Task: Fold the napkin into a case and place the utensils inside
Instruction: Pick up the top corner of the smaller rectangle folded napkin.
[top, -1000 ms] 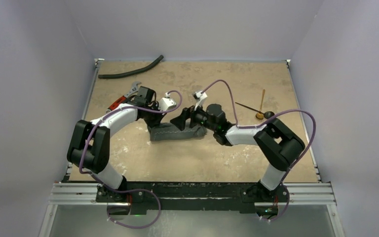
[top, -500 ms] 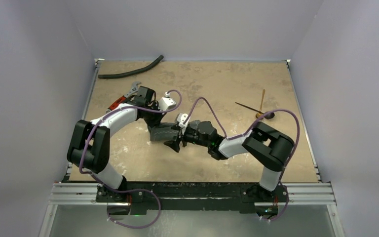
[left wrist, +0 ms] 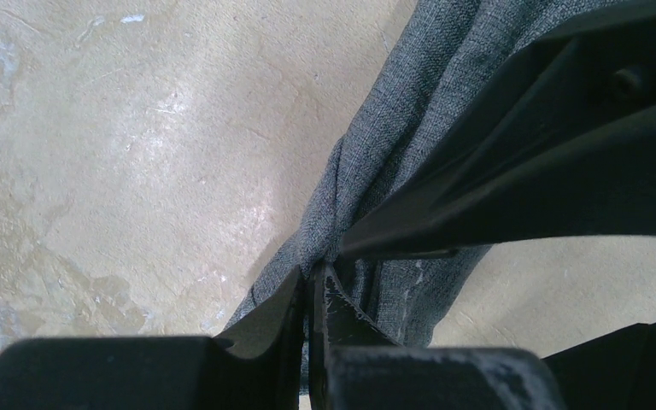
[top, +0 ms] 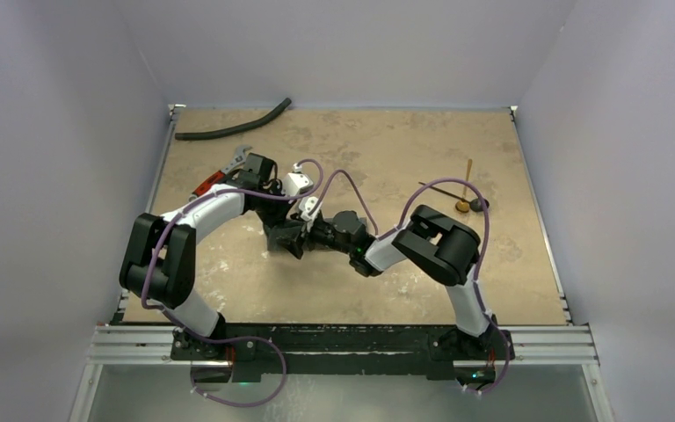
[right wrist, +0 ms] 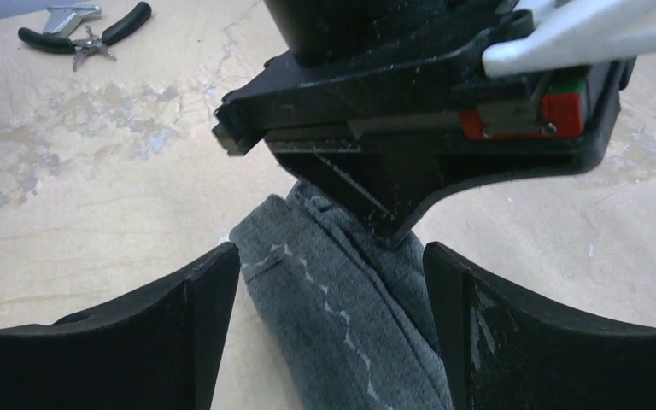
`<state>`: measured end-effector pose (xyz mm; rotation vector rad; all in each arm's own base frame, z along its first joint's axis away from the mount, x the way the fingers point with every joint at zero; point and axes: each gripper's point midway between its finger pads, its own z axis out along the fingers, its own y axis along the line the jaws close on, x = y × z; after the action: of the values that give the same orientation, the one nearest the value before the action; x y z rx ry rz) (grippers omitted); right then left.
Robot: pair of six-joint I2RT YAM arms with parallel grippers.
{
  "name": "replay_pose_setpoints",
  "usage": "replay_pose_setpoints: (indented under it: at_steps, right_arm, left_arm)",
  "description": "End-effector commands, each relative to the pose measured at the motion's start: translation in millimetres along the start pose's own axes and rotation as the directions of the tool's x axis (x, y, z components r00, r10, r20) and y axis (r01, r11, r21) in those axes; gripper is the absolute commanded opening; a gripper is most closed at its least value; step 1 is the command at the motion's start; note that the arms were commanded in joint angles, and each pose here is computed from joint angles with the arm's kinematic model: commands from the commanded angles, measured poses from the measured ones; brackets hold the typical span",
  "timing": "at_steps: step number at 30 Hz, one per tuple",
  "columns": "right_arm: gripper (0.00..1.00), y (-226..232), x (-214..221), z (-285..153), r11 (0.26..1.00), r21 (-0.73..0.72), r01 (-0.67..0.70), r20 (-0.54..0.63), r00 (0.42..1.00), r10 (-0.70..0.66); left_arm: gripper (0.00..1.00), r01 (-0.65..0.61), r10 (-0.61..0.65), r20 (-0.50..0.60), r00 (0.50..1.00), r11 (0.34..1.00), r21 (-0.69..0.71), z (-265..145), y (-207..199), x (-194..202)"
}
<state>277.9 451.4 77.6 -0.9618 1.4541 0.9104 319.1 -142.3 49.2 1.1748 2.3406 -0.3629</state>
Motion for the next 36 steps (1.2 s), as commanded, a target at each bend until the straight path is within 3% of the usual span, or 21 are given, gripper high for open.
replay_pose_setpoints:
  at_steps: [1,5,10,17,20,23,24,36]
  right_arm:
    - [0.79,-3,-26,16,0.999,-0.001,0.033,0.095,0.995,-0.032]
    - [0.68,0,-15,19,0.999,-0.023,0.027,0.069,0.997,-0.026]
    - [0.64,0,-5,18,0.999,-0.030,0.024,0.041,0.999,-0.023]
    - [0.52,0,3,26,0.999,-0.038,0.015,0.022,1.000,-0.014]
    - [0.31,-4,3,27,1.000,-0.018,0.013,0.015,1.000,-0.012]
    - [0.02,-5,1,23,1.000,-0.003,0.010,0.008,1.000,-0.010]
    - [0.00,-6,2,21,1.000,0.002,0.008,0.000,1.000,-0.008]
    - [0.00,-17,38,0,0.993,0.101,-0.052,-0.141,0.988,0.066]
  left_arm:
    - [0.00,0.006,-0.006,0.034,0.999,1.000,0.010,-3,1,-10]
    - [0.00,0.004,-0.004,0.032,0.999,1.000,0.009,-2,1,-9]
    - [0.00,0.003,-0.004,0.036,0.999,1.000,0.006,-2,2,-11]
    - [0.00,0.006,-0.006,0.035,0.999,1.000,0.009,-3,2,-11]
    - [0.00,0.006,-0.006,0.035,0.999,1.000,0.012,-4,0,-10]
    - [0.00,0.002,-0.002,0.033,0.999,1.000,0.013,-4,0,-9]
    - [0.00,-0.001,0.000,0.032,0.999,1.000,0.015,-3,-1,-8]
    - [0.00,-0.015,0.014,0.031,0.999,1.000,0.026,-3,-2,-7]
